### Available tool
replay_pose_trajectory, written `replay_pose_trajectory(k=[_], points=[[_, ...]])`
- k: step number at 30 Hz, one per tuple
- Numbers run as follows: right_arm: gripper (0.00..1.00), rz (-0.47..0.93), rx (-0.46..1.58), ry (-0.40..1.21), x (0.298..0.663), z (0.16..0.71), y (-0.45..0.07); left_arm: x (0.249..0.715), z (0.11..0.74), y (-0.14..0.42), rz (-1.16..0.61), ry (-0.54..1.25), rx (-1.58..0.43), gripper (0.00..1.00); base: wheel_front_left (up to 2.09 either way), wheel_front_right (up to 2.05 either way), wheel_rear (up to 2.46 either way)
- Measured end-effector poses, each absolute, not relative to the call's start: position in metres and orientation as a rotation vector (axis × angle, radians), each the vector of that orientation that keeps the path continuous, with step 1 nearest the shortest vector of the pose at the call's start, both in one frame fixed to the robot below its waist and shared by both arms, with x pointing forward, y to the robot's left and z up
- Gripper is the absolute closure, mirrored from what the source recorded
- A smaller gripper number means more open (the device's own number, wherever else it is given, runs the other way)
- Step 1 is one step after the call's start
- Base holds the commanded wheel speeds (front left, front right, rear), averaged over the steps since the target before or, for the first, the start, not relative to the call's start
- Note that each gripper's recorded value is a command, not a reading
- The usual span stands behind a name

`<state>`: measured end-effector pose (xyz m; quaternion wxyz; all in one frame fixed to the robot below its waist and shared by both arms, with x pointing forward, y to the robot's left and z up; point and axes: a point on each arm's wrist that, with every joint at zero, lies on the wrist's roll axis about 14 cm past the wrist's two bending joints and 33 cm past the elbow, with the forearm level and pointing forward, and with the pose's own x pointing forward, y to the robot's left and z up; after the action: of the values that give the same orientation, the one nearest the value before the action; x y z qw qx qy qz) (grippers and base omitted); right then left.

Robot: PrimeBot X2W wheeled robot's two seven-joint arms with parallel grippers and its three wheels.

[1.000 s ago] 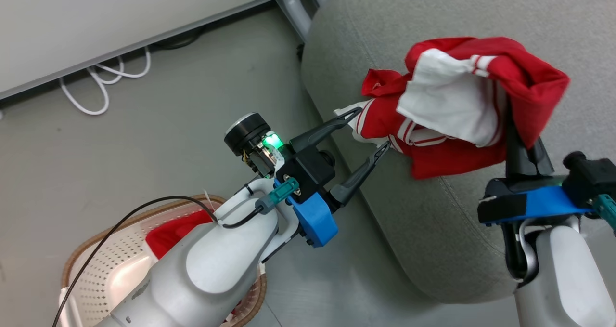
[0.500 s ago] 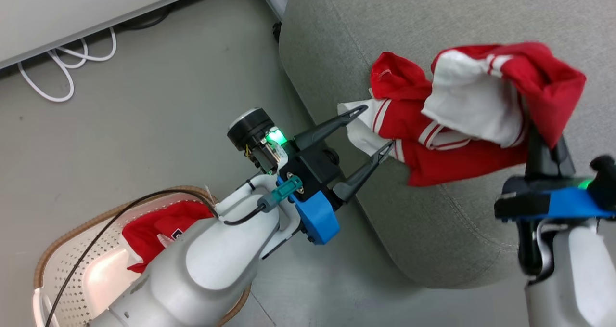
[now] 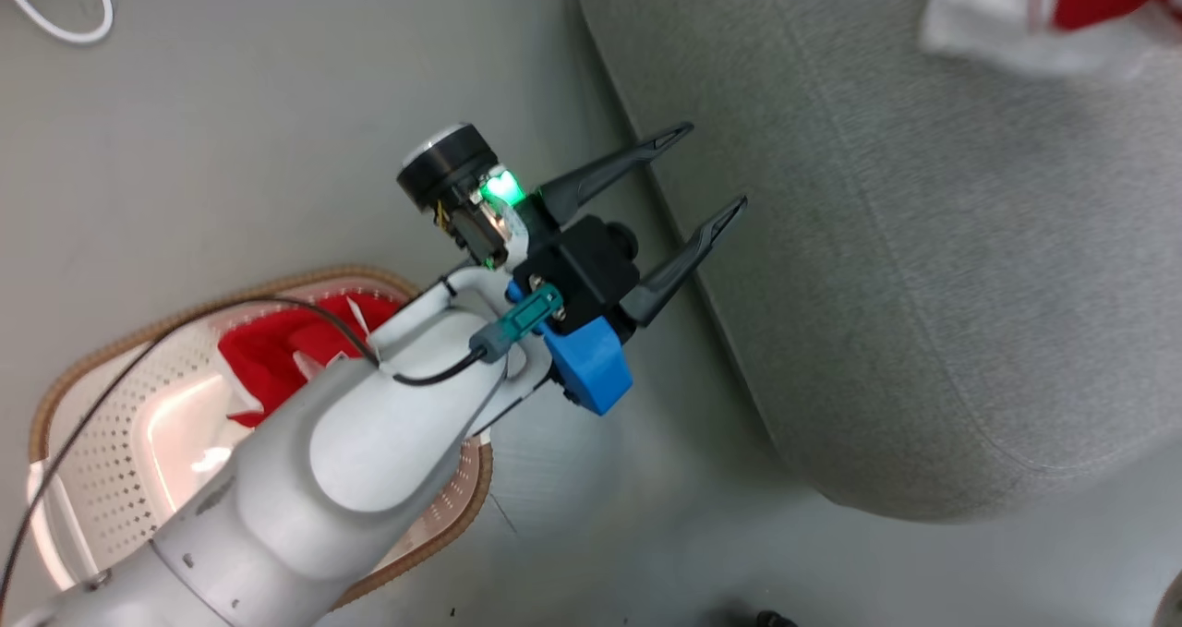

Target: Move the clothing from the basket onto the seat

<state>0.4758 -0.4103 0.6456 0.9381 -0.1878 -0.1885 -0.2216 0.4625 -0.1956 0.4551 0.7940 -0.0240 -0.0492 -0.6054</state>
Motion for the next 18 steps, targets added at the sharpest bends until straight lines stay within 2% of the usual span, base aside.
replay_pose_trajectory(k=[4,6,12,18], points=[[1.00,-0.516,-0.424,-0.415,0.491,0.657,-0.439,0.481,0.440,-0.190,-1.285,-0.106,-0.050,0.00,0.00,0.00,0.00],[1.00,-0.537,-0.427,-0.385,0.502,0.646,-0.452,0.489,0.430,-0.186,-1.275,-0.098,-0.052,0.00,0.00,0.00,0.00],[1.00,-0.538,-0.446,-0.154,0.534,0.563,-0.474,0.507,0.390,-0.175,-1.251,-0.050,-0.063,0.00,0.00,0.00,0.00],[1.00,-0.553,-0.410,0.074,0.536,0.475,-0.488,0.510,0.360,-0.167,-1.238,-0.004,-0.075,0.00,0.00,0.00,0.00]])
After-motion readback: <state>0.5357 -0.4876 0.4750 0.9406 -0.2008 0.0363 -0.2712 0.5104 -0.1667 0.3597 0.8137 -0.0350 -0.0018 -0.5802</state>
